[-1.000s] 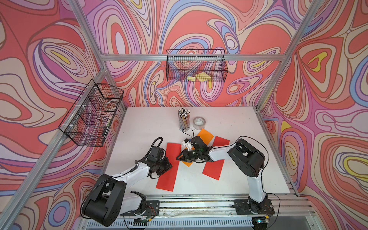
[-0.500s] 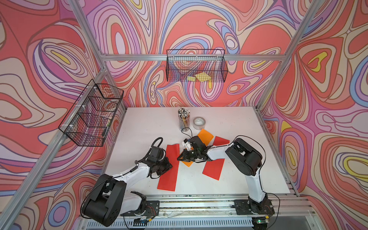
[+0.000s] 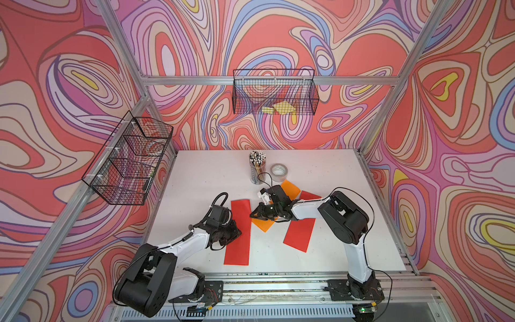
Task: Fold the rectangular paper in half along the long edge
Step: Fold the paper at the center of the board, then reset both arms
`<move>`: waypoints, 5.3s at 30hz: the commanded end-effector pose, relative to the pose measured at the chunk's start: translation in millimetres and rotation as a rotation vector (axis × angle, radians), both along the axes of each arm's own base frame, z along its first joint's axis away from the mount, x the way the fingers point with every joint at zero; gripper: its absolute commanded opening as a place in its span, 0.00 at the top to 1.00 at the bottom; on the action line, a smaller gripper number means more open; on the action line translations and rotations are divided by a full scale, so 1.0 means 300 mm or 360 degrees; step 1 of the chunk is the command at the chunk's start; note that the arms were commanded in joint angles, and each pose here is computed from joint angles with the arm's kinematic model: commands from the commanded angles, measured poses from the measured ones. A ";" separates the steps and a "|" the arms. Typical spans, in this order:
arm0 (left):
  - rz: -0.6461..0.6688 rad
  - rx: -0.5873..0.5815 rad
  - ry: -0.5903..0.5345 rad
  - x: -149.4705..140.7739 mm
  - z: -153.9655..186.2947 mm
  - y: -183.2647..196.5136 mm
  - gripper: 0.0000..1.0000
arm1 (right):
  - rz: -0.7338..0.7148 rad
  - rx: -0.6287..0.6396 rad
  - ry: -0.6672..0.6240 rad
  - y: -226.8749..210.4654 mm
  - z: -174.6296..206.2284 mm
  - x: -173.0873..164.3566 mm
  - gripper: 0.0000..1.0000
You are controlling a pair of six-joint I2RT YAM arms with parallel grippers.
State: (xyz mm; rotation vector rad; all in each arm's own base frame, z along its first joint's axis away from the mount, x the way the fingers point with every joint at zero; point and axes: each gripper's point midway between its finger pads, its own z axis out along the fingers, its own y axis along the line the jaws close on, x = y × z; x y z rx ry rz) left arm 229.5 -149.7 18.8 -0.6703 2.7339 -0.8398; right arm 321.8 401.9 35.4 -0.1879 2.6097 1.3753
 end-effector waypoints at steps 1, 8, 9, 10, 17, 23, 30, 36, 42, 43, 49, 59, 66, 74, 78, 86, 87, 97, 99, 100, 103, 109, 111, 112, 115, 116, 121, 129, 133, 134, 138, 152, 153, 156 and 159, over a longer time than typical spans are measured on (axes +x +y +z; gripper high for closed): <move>0.0012 0.0027 0.0067 -0.032 -0.034 0.017 0.84 | 0.0015 0.0005 -0.0039 0.014 0.013 0.036 0.94; 0.0009 0.0019 0.0073 -0.030 -0.035 0.013 0.84 | 0.0064 0.0030 -0.0045 0.053 0.021 0.062 0.76; 0.0010 0.0020 0.0073 -0.030 -0.035 0.013 0.84 | 0.0070 0.0027 -0.0049 0.056 0.021 0.065 0.76; 0.0007 0.0019 0.0073 -0.030 -0.034 0.012 0.84 | 0.0075 0.0022 -0.0049 0.058 0.018 0.066 0.76; 0.0005 0.0021 0.0078 -0.032 -0.037 0.013 0.84 | 0.0081 -0.0035 -0.0076 0.040 0.012 0.074 0.77; 0.0003 0.0016 0.0088 -0.035 -0.044 0.010 0.84 | -0.0023 0.0023 -0.0055 -0.067 0.036 0.120 0.67; 0.0004 0.0015 0.0095 -0.036 -0.053 0.010 0.84 | 0.0071 0.0182 -0.0035 -0.044 0.062 0.111 0.55; 0.0002 0.0013 0.0101 -0.036 -0.056 0.009 0.84 | 0.0141 0.0263 -0.0011 -0.006 0.052 0.101 0.55; 0.0000 0.0007 0.0108 -0.037 -0.060 0.006 0.84 | 0.0151 0.0190 0.0015 0.014 -0.012 0.093 0.55; 0.0000 0.0009 0.0114 -0.041 -0.062 0.007 0.84 | 0.0144 0.0186 0.0023 0.011 -0.020 0.093 0.55; -0.0001 0.0011 0.0110 -0.042 -0.060 0.009 0.84 | 0.0154 0.0236 0.0036 0.031 -0.017 0.100 0.55; -0.0004 0.0009 0.0112 -0.044 -0.061 0.009 0.84 | 0.0215 0.0315 0.0025 0.094 0.013 0.121 0.60; -0.0008 0.0010 0.0119 -0.047 -0.067 0.008 0.85 | 0.0202 0.0288 0.0013 0.090 0.008 0.128 0.94; -0.0014 0.0011 0.0119 -0.051 -0.066 0.008 0.85 | 0.0172 0.0267 0.0007 0.099 0.005 0.154 0.77; -0.0017 0.0007 0.0124 -0.052 -0.069 0.007 0.85 | 0.0164 0.0271 -0.0008 0.116 0.019 0.181 0.74; -0.0026 0.0002 0.0132 -0.054 -0.070 0.004 0.85 | 0.0155 0.0257 -0.0046 0.122 0.030 0.205 1.00; -0.0027 0.0003 0.0129 -0.053 -0.070 0.004 0.85 | 0.0145 0.0248 -0.0042 0.120 0.030 0.210 1.00; -0.0033 -0.0015 0.0120 -0.040 -0.065 -0.006 0.85 | 0.0074 0.0155 -0.0154 0.087 0.075 0.275 0.69; -0.0050 -0.0018 0.0127 -0.031 -0.063 -0.014 0.85 | 0.0037 0.0132 -0.0201 0.068 0.095 0.297 0.66; -0.0055 -0.0013 0.0135 -0.028 -0.062 -0.015 0.86 | 0.0018 0.0123 -0.0224 0.057 0.110 0.307 0.66; -0.0067 0.0016 0.0117 0.003 -0.038 -0.018 0.86 | -0.0072 0.0070 -0.0311 0.000 0.155 0.333 0.59; -0.0095 0.0138 0.0022 0.127 0.065 -0.012 0.83 | -0.0316 -0.0200 -0.0571 -0.213 0.264 0.341 0.36; -0.0098 0.0145 0.0012 0.172 0.083 -0.008 0.82 | -0.0393 -0.0243 -0.0612 -0.285 0.298 0.332 0.06; -0.0095 0.0140 0.0008 0.198 0.090 -0.006 0.81 | -0.0437 -0.0260 -0.0624 -0.325 0.315 0.325 0.02; -0.0099 0.0135 -0.0014 0.268 0.119 0.000 0.77 | -0.0591 -0.0360 -0.0733 -0.446 0.384 0.303 0.02; -0.0107 0.0152 -0.0054 0.298 0.139 0.000 0.67 | -0.0656 -0.0426 -0.0786 -0.494 0.405 0.291 0.02; -0.0119 0.0471 -0.0190 0.398 0.247 0.079 0.01 | -0.0926 -0.0695 -0.1029 -0.704 0.535 0.231 0.02; 0.0165 0.0693 -0.0926 0.403 0.753 0.234 0.01 | -0.1413 -0.1069 -0.1372 -1.026 0.811 0.115 0.02; 0.0463 0.1059 -0.1201 0.316 0.939 0.429 0.01 | -0.1727 -0.1313 -0.1506 -1.186 0.953 0.061 0.02; 0.0550 0.1209 -0.1207 0.291 0.951 0.491 0.01 | -0.1834 -0.1392 -0.1533 -1.232 0.989 0.041 0.02; 0.0658 0.1579 -0.1200 0.224 0.923 0.613 0.01 | -0.2012 -0.1621 -0.1704 -1.341 1.081 -0.036 0.02; 0.0888 0.1907 -0.1213 0.097 0.627 0.741 0.01 | -0.2413 -0.1776 -0.1477 -1.620 0.771 -0.196 0.02; 0.0883 0.1911 -0.1231 0.102 0.609 0.739 0.01 | -0.2408 -0.1806 -0.1419 -1.617 0.729 -0.171 0.02; 0.0735 0.1876 -0.1329 0.150 0.549 0.695 0.01 | -0.2310 -0.1804 -0.1368 -1.580 0.597 -0.076 0.02; 0.0650 0.1805 -0.1296 0.193 0.464 0.672 0.01 | -0.2147 -0.1757 -0.1274 -1.530 0.454 0.012 0.02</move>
